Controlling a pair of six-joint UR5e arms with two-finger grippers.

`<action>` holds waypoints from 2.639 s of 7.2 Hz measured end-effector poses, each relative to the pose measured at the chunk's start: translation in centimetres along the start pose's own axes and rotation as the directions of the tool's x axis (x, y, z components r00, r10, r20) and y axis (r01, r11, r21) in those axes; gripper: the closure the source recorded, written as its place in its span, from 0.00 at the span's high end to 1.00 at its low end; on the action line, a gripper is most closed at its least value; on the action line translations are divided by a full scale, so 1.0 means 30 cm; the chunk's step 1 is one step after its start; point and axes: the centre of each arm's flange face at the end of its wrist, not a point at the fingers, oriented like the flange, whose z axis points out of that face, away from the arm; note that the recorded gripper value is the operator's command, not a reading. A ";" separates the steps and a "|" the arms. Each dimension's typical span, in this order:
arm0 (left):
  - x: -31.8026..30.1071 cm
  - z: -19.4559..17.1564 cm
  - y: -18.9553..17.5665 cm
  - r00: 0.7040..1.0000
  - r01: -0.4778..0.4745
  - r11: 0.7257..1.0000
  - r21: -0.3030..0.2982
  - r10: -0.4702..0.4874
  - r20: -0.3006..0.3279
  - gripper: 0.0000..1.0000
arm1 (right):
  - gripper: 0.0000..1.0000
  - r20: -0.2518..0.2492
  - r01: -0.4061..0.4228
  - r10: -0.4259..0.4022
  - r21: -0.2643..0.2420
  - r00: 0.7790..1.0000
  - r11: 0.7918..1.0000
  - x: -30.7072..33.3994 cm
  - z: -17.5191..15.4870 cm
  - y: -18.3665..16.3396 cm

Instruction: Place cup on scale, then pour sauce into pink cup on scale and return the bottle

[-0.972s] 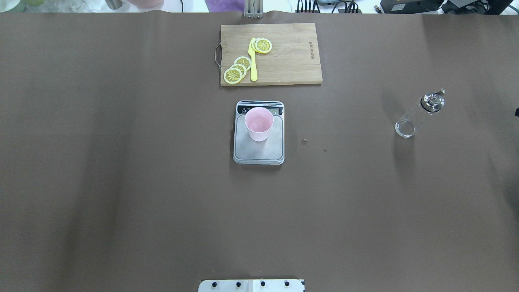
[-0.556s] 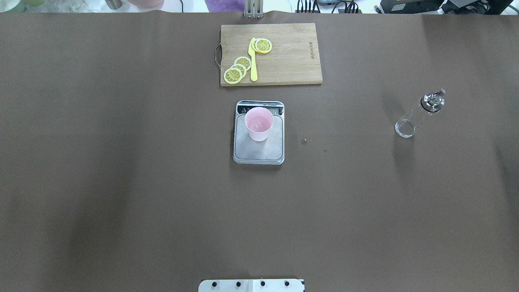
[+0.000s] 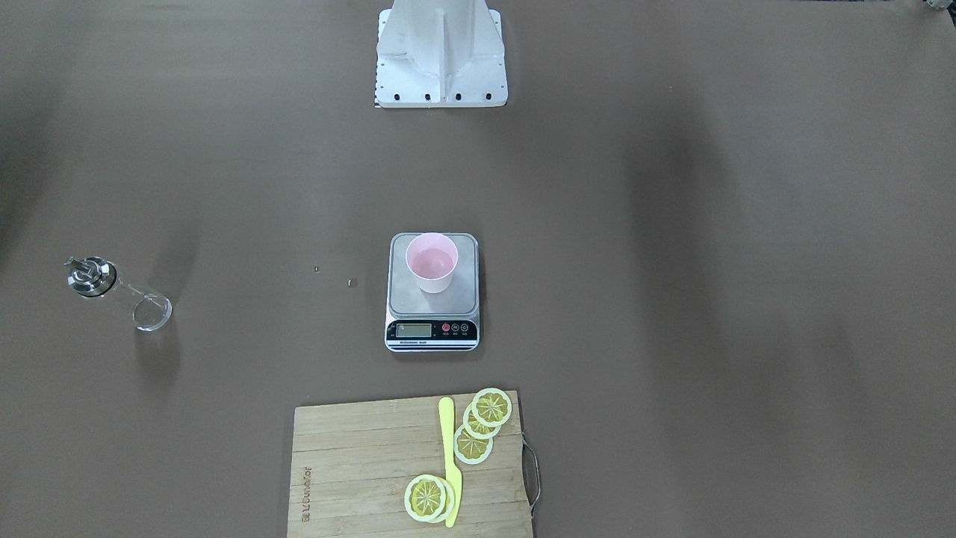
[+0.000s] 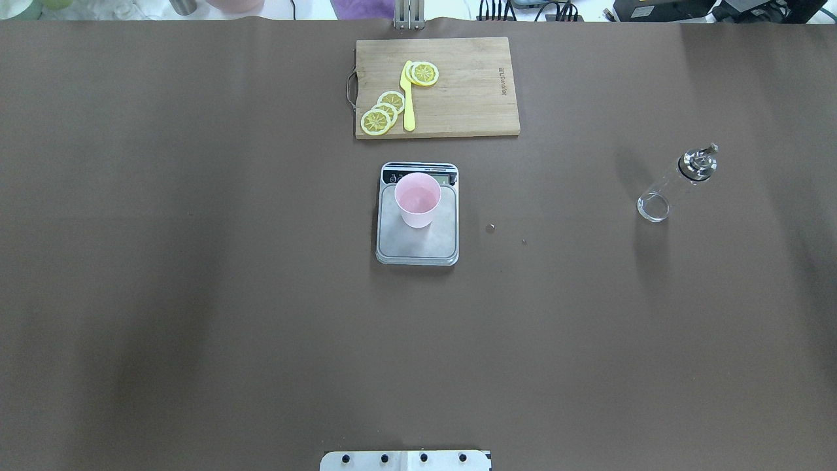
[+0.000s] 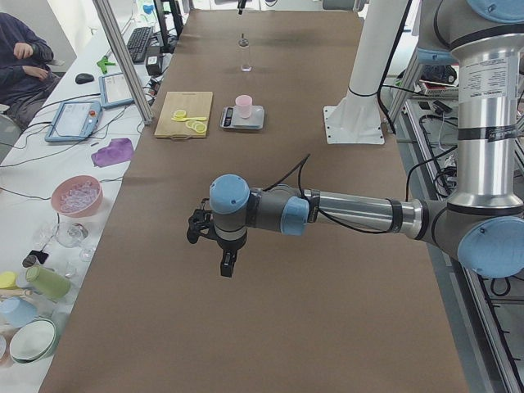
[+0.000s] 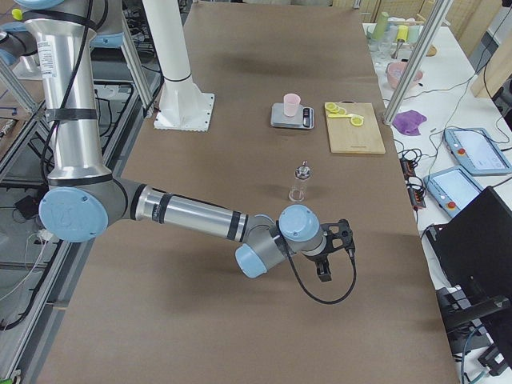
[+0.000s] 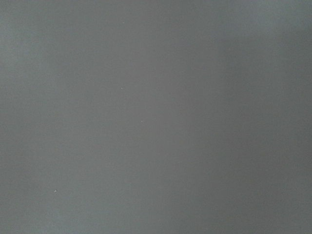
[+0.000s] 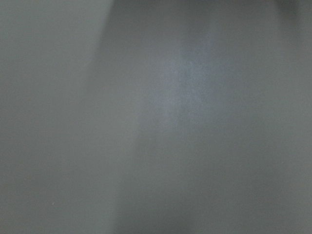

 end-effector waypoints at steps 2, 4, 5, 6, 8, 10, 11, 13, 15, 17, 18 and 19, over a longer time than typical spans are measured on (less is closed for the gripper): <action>0.001 -0.001 -0.001 1.000 -0.001 1.000 0.001 0.001 0.000 0.98 | 1.00 -0.010 0.009 -0.010 -0.109 1.000 0.994 -0.026 0.020 -0.006; 0.002 -0.002 -0.002 1.000 -0.003 1.000 0.002 0.003 0.001 0.98 | 1.00 -0.043 0.008 -0.017 -0.200 0.999 0.980 -0.069 -0.039 -0.016; 0.003 -0.003 -0.003 1.000 -0.004 1.000 0.003 0.004 0.001 0.98 | 1.00 -0.059 0.001 -0.015 -0.234 0.998 0.972 -0.083 -0.078 -0.007; 0.004 -0.004 -0.004 1.000 -0.006 1.000 0.004 0.006 0.001 0.98 | 1.00 -0.075 -0.013 -0.006 -0.260 0.997 0.966 -0.080 -0.111 0.031; 0.005 -0.004 -0.005 1.000 -0.008 1.000 0.004 0.008 0.001 0.98 | 1.00 -0.144 -0.043 0.002 -0.286 0.990 0.957 -0.028 -0.147 0.126; 0.005 -0.004 -0.005 1.000 -0.012 1.000 0.004 0.012 0.001 0.98 | 1.00 -0.230 -0.058 -0.013 -0.299 0.973 0.953 0.006 -0.172 0.164; 0.005 -0.004 -0.005 1.000 -0.013 1.000 0.005 0.013 0.001 0.98 | 1.00 -0.240 -0.046 -0.030 -0.304 0.970 0.952 0.010 -0.181 0.177; 0.009 -0.008 -0.012 1.000 -0.016 1.000 0.007 0.016 0.001 0.98 | 1.00 -0.221 -0.041 -0.027 -0.295 0.975 0.955 0.023 -0.225 0.213; 0.015 -0.013 -0.021 1.000 -0.018 1.000 0.011 0.018 0.000 0.98 | 1.00 -0.210 -0.021 -0.038 -0.272 0.977 0.962 0.022 -0.285 0.236; 0.025 -0.014 -0.033 1.000 -0.023 1.000 0.012 0.023 -0.001 0.98 | 1.00 -0.208 0.013 -0.071 -0.269 0.976 0.963 0.008 -0.301 0.225; 0.027 -0.014 -0.035 1.000 -0.024 1.000 0.012 0.024 -0.001 0.98 | 1.00 -0.209 0.018 -0.076 -0.268 0.975 0.963 0.006 -0.303 0.222; 0.027 -0.013 -0.036 1.000 -0.025 1.000 0.012 0.025 -0.001 0.98 | 1.00 -0.209 0.020 -0.079 -0.268 0.975 0.963 0.004 -0.304 0.221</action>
